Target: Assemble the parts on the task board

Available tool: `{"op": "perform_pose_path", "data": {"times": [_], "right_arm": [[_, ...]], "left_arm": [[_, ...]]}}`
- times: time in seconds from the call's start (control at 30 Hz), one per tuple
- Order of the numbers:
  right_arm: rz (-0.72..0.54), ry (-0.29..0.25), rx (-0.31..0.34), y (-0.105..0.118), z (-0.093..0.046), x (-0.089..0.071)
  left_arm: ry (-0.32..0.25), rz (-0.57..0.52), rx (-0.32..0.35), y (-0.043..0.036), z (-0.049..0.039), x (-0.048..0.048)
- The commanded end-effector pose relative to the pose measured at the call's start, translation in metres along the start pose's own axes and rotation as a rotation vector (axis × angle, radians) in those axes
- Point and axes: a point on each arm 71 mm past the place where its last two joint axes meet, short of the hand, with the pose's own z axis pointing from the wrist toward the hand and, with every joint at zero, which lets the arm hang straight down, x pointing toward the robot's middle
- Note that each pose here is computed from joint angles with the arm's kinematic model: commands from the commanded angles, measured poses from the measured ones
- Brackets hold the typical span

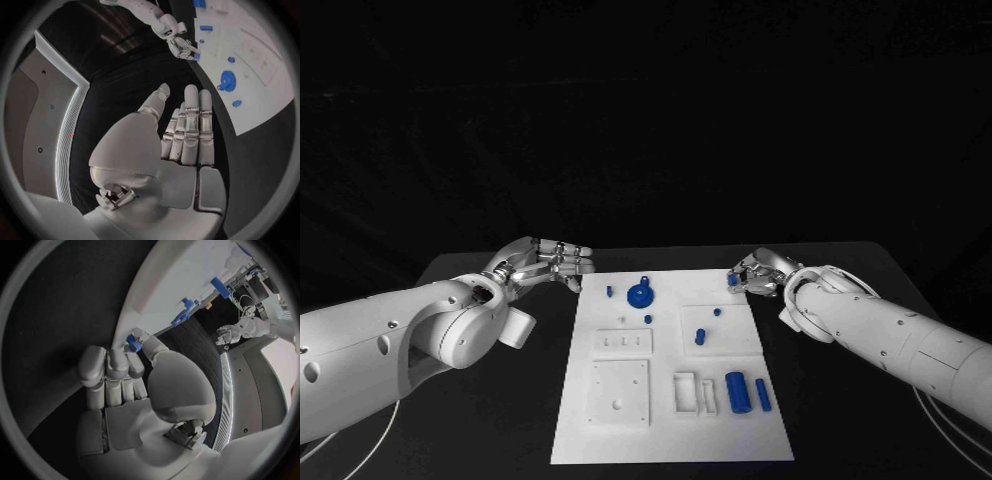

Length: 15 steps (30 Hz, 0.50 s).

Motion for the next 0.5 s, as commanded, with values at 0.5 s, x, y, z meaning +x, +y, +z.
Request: {"op": "perform_pose_path", "data": {"times": [0.5], "right_arm": [[-0.002,-0.006,-0.006,-0.0004,-0.0009,0.0011]], "left_arm": [[0.009,0.0,-0.001,0.0,0.0002,0.0007]]}}
